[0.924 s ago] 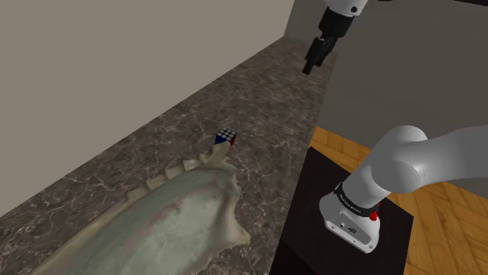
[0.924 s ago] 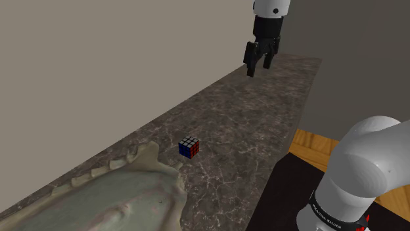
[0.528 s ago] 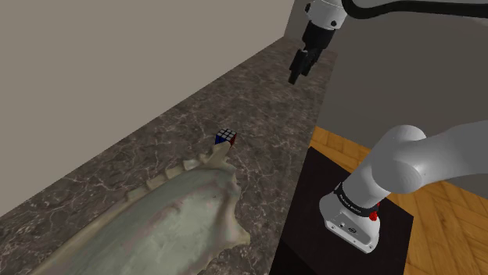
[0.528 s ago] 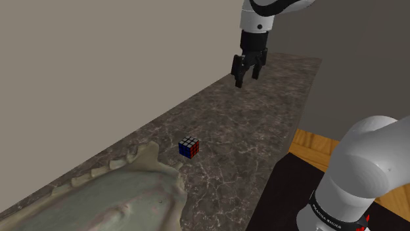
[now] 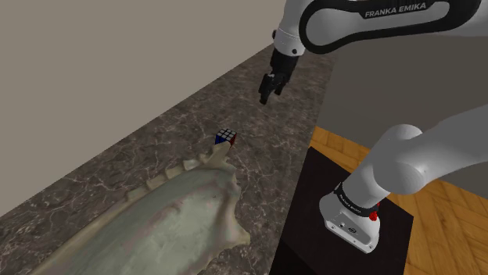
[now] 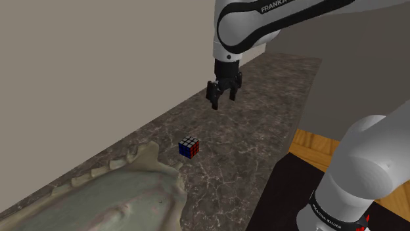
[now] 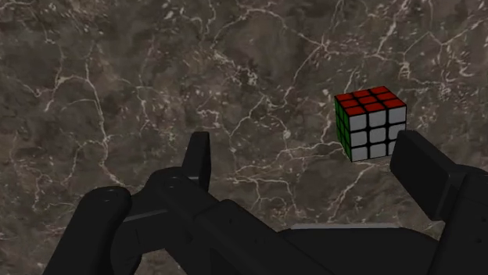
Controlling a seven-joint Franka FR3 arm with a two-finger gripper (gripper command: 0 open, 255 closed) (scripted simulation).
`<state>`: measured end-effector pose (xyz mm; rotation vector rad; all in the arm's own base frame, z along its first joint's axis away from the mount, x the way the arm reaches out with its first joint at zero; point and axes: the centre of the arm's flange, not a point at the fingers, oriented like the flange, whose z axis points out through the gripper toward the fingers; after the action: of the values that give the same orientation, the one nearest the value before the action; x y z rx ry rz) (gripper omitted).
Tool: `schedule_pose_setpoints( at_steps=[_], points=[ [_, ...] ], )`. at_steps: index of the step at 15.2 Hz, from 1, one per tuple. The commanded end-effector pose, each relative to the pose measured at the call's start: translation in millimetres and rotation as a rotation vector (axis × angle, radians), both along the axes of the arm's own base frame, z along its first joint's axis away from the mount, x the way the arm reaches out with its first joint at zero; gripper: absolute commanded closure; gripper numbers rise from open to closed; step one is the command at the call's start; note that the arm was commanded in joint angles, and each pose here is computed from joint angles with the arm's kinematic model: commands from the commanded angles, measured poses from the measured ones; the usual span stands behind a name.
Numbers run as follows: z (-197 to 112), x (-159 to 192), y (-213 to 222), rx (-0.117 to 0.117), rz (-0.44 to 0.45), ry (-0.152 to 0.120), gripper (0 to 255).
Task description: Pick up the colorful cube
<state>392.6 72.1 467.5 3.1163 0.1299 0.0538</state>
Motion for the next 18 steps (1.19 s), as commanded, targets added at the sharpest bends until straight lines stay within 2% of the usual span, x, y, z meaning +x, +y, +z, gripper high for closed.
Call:
schedule_pose_setpoints(
  at_steps=[1,14,18],
  points=[
    [-20,11,15,0.004,-0.001,0.005,0],
    [-143,76,111,0.026,-0.007,0.041,0],
    [-165,76,111,0.026,-0.007,0.041,0]
  ],
)
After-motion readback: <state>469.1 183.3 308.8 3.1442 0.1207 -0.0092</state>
